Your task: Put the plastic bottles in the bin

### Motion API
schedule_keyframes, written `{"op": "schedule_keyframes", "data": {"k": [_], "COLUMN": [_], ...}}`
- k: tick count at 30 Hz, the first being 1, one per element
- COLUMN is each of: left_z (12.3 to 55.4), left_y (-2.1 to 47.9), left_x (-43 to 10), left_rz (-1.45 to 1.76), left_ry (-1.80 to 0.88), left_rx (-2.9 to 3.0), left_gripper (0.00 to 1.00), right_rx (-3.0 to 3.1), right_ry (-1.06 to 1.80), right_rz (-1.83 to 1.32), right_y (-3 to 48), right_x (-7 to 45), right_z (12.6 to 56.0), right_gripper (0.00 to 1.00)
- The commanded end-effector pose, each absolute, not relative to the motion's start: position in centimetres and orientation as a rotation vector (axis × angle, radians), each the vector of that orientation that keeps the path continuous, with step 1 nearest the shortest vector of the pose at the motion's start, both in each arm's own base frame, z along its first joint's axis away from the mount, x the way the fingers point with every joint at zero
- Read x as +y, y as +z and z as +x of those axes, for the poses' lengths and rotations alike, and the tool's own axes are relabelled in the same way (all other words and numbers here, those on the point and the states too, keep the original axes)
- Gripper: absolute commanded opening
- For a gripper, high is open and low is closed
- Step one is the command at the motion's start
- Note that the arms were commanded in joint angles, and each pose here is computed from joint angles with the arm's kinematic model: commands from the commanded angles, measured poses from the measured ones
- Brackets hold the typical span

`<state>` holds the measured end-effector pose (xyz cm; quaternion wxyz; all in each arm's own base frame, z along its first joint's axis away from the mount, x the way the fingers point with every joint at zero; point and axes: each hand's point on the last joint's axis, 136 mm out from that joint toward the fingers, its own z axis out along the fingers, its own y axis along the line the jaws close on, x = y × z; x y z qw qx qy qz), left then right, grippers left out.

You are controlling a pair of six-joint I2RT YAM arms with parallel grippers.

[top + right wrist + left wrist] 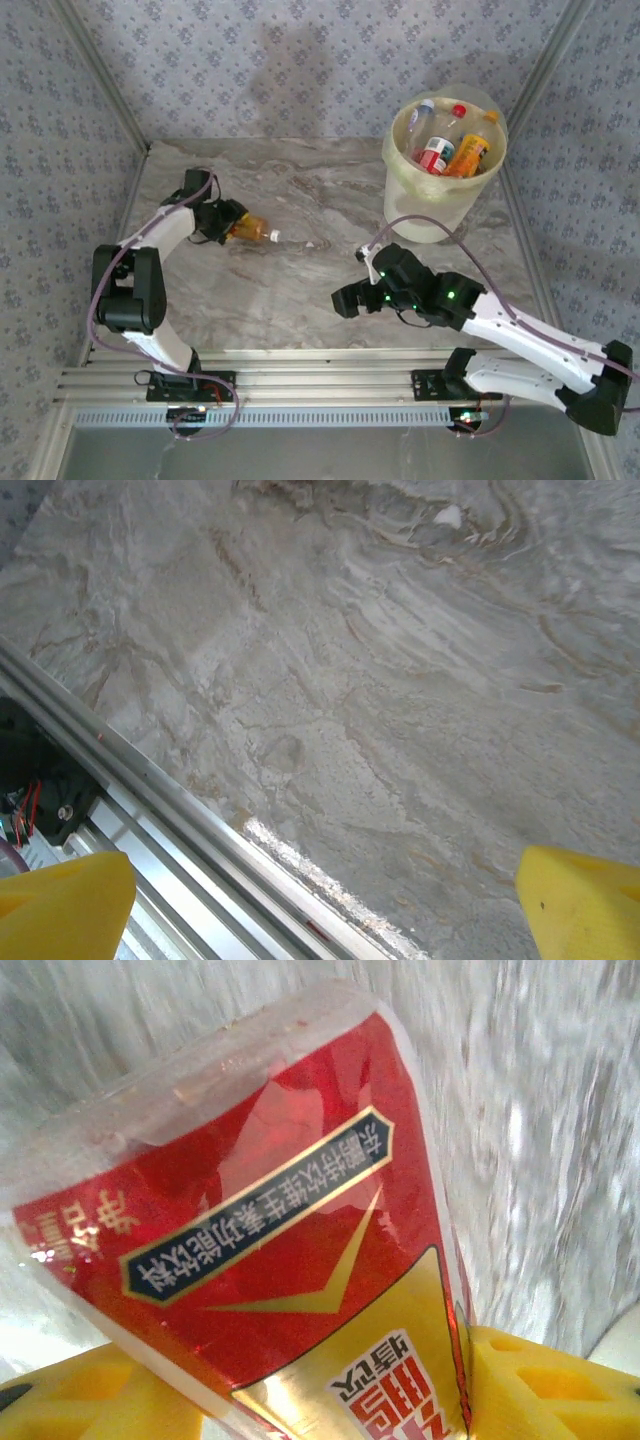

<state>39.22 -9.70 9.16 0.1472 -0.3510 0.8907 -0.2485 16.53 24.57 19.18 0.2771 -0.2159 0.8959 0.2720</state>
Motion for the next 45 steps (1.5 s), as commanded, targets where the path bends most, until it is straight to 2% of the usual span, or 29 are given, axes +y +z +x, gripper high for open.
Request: {"op": "schedule_keyframes", "data": {"k": [1,10,21,27,36,41,45], "left_z": [37.6,33.3,30.4,29.4,28.9,28.8,28.8], "left_y": [10.8,12.8,14.7,15.1,16.0,16.3,16.9], "left_x": [-12.8,-19.3,-22.7,-23.4,-23.8,-23.9,-24.0], "left_rz": [-0.835,-0.541,-0.392,-0.362,-0.341,-0.342,-0.338], "left_ry": [-0.832,-0.973,-1.086,-1.139,-1.182,-1.201,-1.217], "left_rx": [2.597,2.633,2.656,2.662,2.647,2.634,2.615], "left_gripper": [0.60,0.61,0.61,0.61,0.61,0.61,0.61], "right_rx": [2.355,2.412,2.493,2.521,2.533,2.545,2.541], "right_ry": [0.848,0.956,0.914,0.896,0.898,0.909,0.914], "right_rz": [-0.635,-0.698,-0.751,-0.747,-0.746,-0.752,-0.754], "right_y": [20.9,19.9,17.6,16.6,16.1,15.6,15.8], "right_x": [26.7,30.2,31.2,30.8,31.1,31.5,31.7], "right_z": [17.2,20.3,22.2,22.7,23.2,23.1,23.1], "right_gripper": [1.00,0.97,0.89,0.79,0.71,0.64,0.54]}}
